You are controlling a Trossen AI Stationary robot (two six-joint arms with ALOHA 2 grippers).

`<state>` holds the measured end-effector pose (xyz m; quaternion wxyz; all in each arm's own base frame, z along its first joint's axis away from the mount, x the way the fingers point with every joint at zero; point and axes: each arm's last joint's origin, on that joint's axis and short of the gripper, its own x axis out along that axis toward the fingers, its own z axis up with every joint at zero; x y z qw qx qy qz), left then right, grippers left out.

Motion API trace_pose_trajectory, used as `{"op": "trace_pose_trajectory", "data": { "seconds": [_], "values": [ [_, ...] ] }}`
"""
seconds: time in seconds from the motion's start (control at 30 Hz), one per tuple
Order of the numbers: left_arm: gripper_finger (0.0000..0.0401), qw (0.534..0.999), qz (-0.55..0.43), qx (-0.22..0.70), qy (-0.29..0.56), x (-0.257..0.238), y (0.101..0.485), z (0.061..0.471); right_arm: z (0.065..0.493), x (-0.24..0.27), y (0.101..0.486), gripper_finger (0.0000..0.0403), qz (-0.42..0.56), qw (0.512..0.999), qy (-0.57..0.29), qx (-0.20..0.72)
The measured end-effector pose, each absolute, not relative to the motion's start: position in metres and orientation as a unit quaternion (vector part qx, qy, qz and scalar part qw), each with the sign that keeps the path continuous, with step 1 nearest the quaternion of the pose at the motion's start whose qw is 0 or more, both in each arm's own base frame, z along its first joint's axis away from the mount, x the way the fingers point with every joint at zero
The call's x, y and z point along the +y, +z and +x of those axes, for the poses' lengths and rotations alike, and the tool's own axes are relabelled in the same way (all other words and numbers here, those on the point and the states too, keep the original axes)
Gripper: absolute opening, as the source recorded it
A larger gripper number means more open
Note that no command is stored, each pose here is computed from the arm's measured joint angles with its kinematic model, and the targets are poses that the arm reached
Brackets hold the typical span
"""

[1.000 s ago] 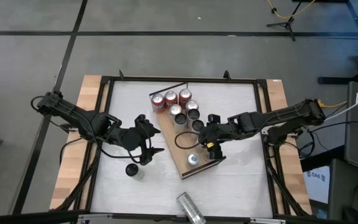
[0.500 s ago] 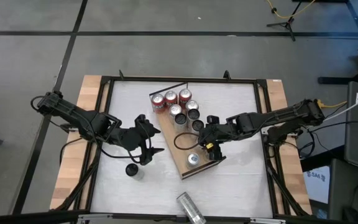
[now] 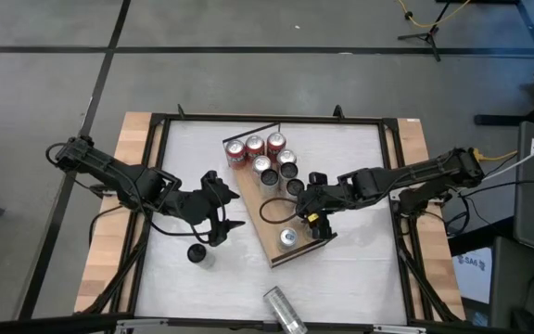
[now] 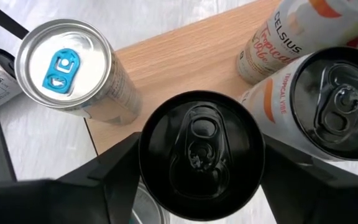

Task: Place canned beverage on shelf
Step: Put the right red soda can on the shelf, then align the red soda can with the other red soda can

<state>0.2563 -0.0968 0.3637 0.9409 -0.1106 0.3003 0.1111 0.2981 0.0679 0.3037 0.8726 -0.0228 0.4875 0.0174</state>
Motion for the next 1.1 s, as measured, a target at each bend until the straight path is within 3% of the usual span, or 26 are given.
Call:
{"op": "trace_pose_trajectory", "data": {
  "seconds": [0.53,1.1],
  "values": [
    [0.0349,0.941,-0.110,0.300,0.111,-0.097,0.364,0.256,0.298,0.068,0.303,0.0350,-0.024,0.871,0.018,0.490],
    [0.0349,0.941,-0.110,0.300,0.111,-0.097,0.364,0.256,0.293,0.067,0.320,0.0354,-0.025,0.867,0.017,0.497]
  ]
}}
